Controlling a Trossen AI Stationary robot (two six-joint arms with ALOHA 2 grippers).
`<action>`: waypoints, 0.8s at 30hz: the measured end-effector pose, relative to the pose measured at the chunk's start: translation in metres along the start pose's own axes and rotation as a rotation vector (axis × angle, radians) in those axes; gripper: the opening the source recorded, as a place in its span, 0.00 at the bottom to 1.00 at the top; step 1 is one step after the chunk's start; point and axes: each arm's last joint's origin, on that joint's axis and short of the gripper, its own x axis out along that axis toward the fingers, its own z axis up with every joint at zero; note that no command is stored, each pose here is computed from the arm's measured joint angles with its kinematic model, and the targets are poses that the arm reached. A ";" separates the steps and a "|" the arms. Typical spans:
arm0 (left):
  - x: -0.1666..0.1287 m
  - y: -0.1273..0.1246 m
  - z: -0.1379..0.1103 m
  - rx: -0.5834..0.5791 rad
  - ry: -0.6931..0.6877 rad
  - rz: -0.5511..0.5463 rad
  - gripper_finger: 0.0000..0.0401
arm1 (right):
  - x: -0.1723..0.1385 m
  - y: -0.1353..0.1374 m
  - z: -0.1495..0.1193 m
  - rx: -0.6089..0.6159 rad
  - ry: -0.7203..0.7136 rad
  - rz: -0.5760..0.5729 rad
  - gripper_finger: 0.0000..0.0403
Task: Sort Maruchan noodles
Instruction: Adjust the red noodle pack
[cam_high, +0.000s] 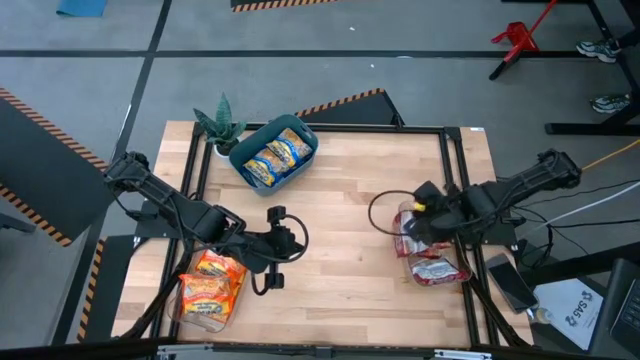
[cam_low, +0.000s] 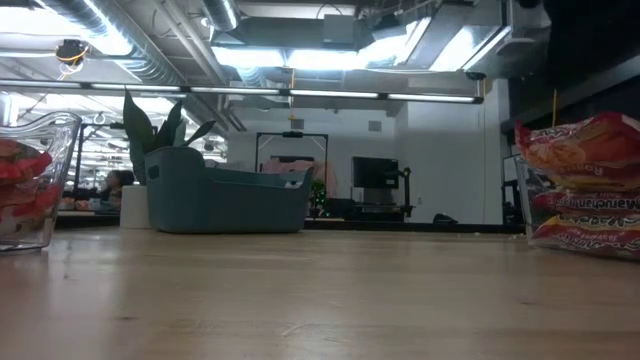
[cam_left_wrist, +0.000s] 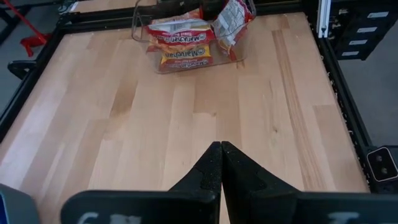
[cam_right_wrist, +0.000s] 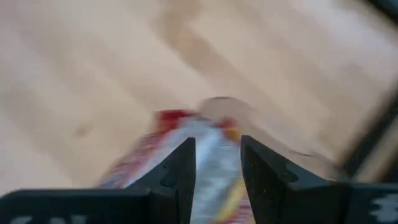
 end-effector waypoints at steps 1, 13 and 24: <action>0.000 0.000 0.000 0.000 -0.001 0.000 0.00 | 0.000 0.005 0.000 -0.009 -0.009 0.044 0.27; 0.003 0.000 -0.004 0.005 0.008 0.004 0.00 | 0.035 0.067 -0.019 -0.090 0.112 0.198 0.27; 0.015 -0.003 -0.021 -0.014 0.023 0.008 0.00 | 0.056 0.069 -0.033 -0.089 0.285 0.008 0.27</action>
